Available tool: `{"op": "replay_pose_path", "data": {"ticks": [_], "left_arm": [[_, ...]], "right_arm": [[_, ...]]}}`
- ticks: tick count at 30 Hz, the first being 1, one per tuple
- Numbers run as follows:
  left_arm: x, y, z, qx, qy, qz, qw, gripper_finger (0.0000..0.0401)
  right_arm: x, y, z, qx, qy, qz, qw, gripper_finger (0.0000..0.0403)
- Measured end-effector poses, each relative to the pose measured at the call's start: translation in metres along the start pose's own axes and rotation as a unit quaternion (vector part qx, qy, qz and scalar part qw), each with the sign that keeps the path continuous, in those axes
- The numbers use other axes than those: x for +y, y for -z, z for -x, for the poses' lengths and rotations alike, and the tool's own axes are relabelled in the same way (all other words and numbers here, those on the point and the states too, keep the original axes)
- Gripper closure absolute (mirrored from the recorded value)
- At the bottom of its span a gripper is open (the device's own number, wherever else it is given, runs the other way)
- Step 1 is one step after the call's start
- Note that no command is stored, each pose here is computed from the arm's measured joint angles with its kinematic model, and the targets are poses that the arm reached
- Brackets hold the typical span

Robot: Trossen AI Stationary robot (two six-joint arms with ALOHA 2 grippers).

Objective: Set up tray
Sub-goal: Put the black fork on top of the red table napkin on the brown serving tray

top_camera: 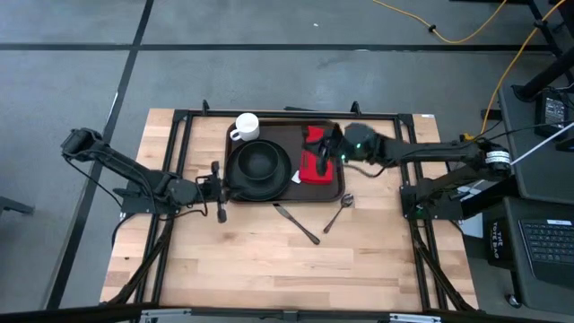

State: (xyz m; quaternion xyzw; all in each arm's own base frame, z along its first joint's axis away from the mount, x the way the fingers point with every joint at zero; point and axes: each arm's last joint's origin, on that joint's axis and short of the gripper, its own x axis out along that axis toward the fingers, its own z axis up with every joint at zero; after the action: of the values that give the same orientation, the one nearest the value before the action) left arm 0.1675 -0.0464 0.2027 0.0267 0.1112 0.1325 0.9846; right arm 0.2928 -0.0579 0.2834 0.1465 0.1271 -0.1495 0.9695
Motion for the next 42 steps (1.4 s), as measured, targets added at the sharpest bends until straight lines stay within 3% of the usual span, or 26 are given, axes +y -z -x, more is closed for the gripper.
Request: {"op": "replay_pose_path", "data": {"ticks": [8, 23, 30, 42], "left_arm": [[0.001, -0.003, 0.003, -0.010, 0.004, 0.001, 1.000, 0.0399], [0.007, -0.012, 0.011, -0.039, 0.012, -0.011, 0.999, 0.0399], [0.011, -0.015, 0.013, -0.048, 0.001, -0.020, 0.999, 0.0399], [0.011, -0.015, 0.013, -0.049, -0.004, -0.127, 0.991, 0.0398]], "right_arm": [[-0.002, -0.020, 0.033, -0.011, 0.010, -0.010, 1.000, 0.0394], [-0.006, -0.027, 0.048, -0.018, 0.010, -0.008, 1.000, 0.0394], [-0.023, -0.022, 0.050, 0.036, 0.015, -0.075, 0.996, 0.0394], [-0.041, -0.010, 0.044, 0.093, 0.057, -0.216, 0.970, 0.0394]]}}
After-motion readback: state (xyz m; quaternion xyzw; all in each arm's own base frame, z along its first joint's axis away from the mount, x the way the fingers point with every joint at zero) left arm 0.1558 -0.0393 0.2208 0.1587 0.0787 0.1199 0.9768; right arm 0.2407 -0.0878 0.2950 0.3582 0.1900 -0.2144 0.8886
